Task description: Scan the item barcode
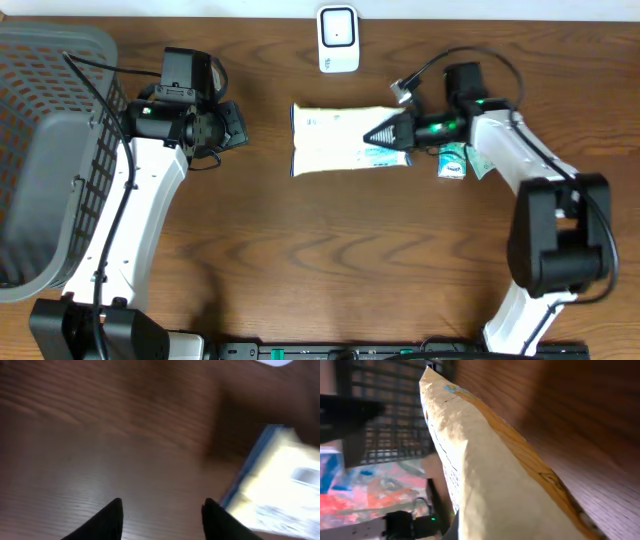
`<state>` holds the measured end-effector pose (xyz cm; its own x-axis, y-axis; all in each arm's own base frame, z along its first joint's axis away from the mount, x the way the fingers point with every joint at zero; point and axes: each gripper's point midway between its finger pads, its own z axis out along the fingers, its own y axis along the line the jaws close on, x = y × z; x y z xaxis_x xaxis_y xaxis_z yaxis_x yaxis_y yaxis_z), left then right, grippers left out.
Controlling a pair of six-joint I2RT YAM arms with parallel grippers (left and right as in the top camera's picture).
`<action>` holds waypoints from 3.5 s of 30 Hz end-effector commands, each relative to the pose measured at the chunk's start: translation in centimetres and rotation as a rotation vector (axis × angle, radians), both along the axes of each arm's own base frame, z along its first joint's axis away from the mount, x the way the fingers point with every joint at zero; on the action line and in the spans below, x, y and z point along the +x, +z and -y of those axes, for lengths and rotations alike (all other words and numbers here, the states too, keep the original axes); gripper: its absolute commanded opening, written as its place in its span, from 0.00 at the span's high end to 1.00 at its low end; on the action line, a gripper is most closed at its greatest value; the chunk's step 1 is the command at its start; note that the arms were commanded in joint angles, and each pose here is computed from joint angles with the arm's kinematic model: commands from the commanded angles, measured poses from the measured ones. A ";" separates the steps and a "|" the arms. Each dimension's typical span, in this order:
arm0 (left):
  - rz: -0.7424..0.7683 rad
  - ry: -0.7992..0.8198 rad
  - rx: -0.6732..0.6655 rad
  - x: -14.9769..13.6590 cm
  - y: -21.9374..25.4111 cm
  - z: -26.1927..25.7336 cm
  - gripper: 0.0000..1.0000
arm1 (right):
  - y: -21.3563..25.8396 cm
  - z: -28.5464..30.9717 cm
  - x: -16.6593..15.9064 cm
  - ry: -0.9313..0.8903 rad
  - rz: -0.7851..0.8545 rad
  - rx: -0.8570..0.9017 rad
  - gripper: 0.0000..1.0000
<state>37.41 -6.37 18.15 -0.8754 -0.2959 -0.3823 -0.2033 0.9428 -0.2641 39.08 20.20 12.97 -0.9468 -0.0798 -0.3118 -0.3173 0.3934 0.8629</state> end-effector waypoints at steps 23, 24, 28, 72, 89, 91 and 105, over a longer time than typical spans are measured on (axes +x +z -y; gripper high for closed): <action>0.002 0.049 0.105 0.3 -0.4 -2.1 0.02 | 8.7 3.9 6.1 -0.280 0.326 -0.353 0.99; 0.002 0.049 0.105 0.3 -0.4 -2.1 0.03 | 9.1 4.1 6.7 -0.309 0.357 -0.404 0.99; 0.002 0.049 0.105 0.3 -0.4 -2.1 0.02 | 11.7 4.6 9.3 -0.428 0.518 -0.606 0.99; 0.002 0.049 0.105 0.3 -0.4 -2.1 0.02 | 7.7 -1.3 19.5 -0.123 1.434 -1.742 0.99; 0.002 0.049 0.105 0.3 -0.4 -2.1 0.02 | 14.0 1.4 15.7 -0.290 1.293 -1.572 0.99; 0.002 0.049 0.105 0.3 -0.4 -2.1 0.02 | 15.2 2.0 14.6 -0.311 1.255 -1.470 0.99; 0.002 0.049 0.105 0.3 -0.4 -2.1 0.02 | 13.3 10.8 2.4 -0.385 0.446 -0.855 0.99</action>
<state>37.64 -4.65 18.05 -0.8595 -0.2935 -0.4184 -0.2388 0.9544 -0.1789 42.67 9.76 27.17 -0.6668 -0.3706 -0.6466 -0.3425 0.9229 -0.1758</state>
